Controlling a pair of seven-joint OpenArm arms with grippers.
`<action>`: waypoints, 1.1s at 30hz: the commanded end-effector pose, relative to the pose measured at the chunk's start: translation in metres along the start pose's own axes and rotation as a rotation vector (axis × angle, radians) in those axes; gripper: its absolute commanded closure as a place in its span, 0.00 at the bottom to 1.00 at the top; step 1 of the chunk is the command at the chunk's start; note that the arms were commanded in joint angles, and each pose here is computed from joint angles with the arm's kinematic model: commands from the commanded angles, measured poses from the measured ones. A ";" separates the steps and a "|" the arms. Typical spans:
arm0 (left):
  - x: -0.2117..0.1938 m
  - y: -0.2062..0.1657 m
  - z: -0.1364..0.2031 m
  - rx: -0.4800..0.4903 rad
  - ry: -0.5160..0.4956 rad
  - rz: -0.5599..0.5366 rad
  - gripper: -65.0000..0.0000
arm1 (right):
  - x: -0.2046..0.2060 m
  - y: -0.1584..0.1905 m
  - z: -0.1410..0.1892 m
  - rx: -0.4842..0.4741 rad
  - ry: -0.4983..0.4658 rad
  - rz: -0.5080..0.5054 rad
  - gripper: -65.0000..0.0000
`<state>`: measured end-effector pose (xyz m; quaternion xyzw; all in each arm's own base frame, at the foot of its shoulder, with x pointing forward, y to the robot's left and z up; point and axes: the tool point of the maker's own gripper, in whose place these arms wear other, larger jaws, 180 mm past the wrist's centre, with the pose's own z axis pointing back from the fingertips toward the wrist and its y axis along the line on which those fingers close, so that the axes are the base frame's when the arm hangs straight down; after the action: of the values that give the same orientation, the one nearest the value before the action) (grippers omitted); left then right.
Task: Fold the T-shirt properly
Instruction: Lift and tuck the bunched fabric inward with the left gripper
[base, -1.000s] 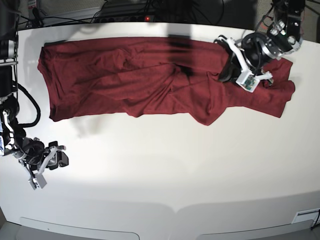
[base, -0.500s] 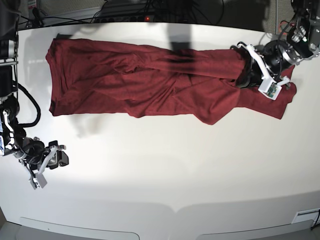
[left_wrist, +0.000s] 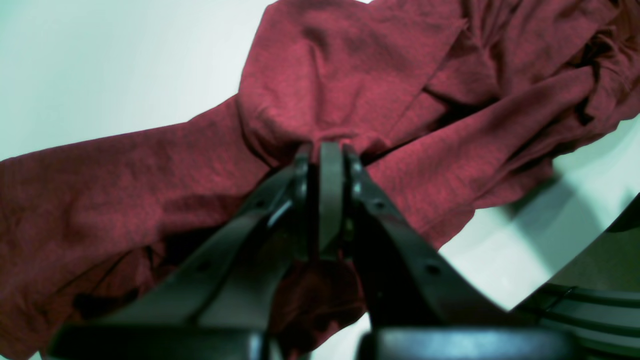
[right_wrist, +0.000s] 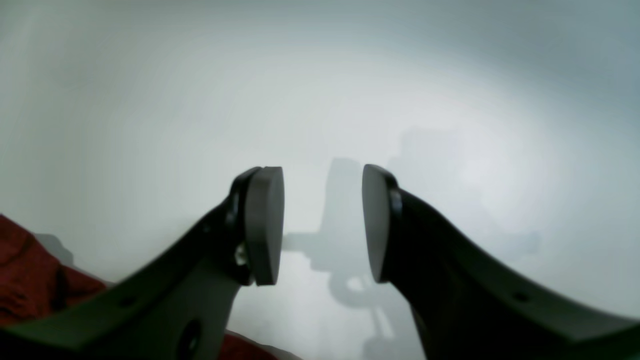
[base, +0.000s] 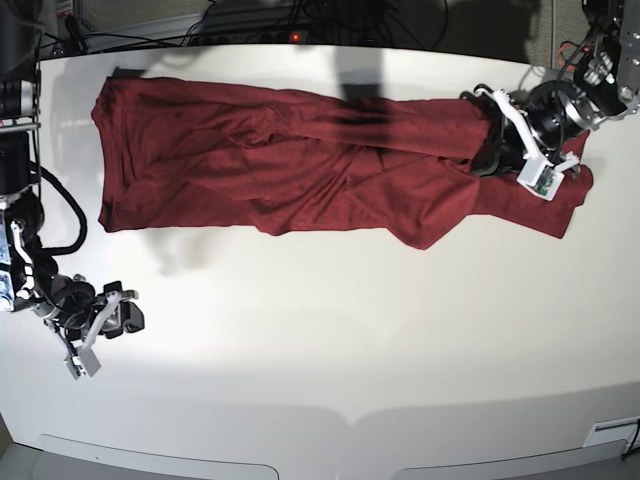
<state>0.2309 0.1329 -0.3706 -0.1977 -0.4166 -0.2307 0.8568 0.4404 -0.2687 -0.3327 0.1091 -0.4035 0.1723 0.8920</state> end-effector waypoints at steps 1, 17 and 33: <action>0.014 0.002 0.004 -0.002 -0.045 -0.013 0.98 | 0.026 -0.007 0.008 -0.011 -0.063 0.017 0.60; 0.017 0.003 0.003 0.000 -0.051 -0.018 1.00 | 0.022 -0.001 0.004 0.000 -0.041 0.013 0.60; -0.018 -0.038 -0.017 -0.072 0.082 -0.226 0.73 | 0.022 -0.001 0.004 0.001 -0.041 0.013 0.60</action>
<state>0.2029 0.0969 -0.4000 -0.1705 -0.3737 -0.3503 0.8418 0.4388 -0.2606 -0.3383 0.1155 -0.3926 0.1747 0.8956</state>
